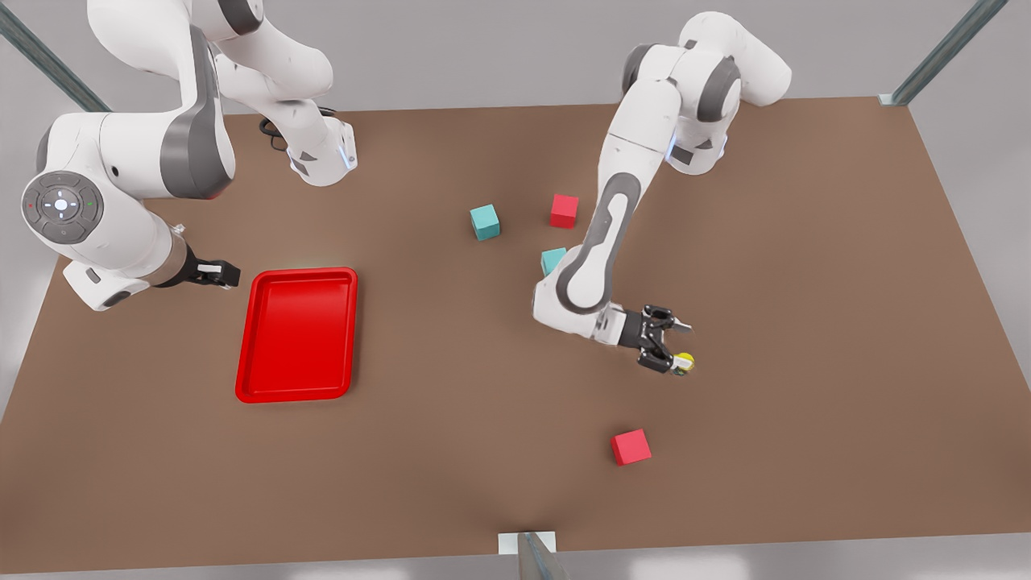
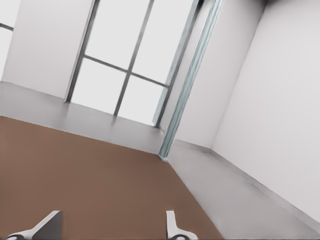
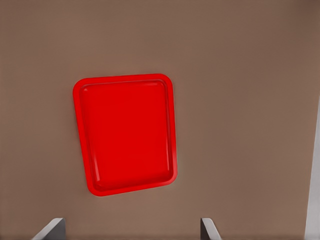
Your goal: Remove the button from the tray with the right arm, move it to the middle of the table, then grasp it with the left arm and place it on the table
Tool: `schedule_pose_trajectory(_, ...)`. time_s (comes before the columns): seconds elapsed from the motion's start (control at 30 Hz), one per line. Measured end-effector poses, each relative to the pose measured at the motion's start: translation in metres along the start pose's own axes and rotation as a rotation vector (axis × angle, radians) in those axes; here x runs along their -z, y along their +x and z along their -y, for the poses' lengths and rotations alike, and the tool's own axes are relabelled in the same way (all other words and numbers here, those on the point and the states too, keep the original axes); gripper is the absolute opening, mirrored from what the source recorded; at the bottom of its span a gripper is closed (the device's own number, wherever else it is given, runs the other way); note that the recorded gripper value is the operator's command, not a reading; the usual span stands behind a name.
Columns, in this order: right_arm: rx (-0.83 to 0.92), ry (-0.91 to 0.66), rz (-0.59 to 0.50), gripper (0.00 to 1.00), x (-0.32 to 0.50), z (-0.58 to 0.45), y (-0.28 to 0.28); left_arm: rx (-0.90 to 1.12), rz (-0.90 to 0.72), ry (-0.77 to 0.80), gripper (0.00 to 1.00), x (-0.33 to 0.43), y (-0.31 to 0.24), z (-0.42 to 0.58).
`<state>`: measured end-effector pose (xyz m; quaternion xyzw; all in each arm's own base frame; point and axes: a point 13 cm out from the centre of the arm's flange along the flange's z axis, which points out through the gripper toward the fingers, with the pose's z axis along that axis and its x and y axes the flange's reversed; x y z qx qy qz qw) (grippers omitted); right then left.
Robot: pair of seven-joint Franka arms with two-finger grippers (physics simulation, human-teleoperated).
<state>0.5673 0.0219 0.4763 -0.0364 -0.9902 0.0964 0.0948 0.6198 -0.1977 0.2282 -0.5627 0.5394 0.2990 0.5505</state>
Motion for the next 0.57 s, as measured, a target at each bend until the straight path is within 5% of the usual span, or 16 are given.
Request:
schedule_pose_trajectory(0.1,0.000,0.000,-0.001,1.00,0.000,0.000,0.000,-0.071,-0.540,-0.542,1.00,-0.067,-0.043,0.004)
schedule_pose_trajectory(0.17,0.002,0.001,-0.009,1.00,-0.001,-0.001,0.002,-0.213,-0.829,-0.628,1.00,-0.052,-0.048,0.001)
schedule_pose_trajectory(0.27,0.010,0.001,-0.021,1.00,-0.004,-0.006,0.003,-0.316,-1.208,-0.499,1.00,-0.025,-0.185,0.012)
schedule_pose_trajectory(0.37,0.020,-0.001,-0.022,1.00,-0.003,-0.011,0.003,-0.463,-1.348,-0.277,1.00,-0.009,-0.279,-0.016)
schedule_pose_trajectory(0.57,0.011,-0.107,-0.025,1.00,0.001,-0.015,0.002,-0.789,-1.414,0.010,1.00,-0.016,-0.309,-0.037)
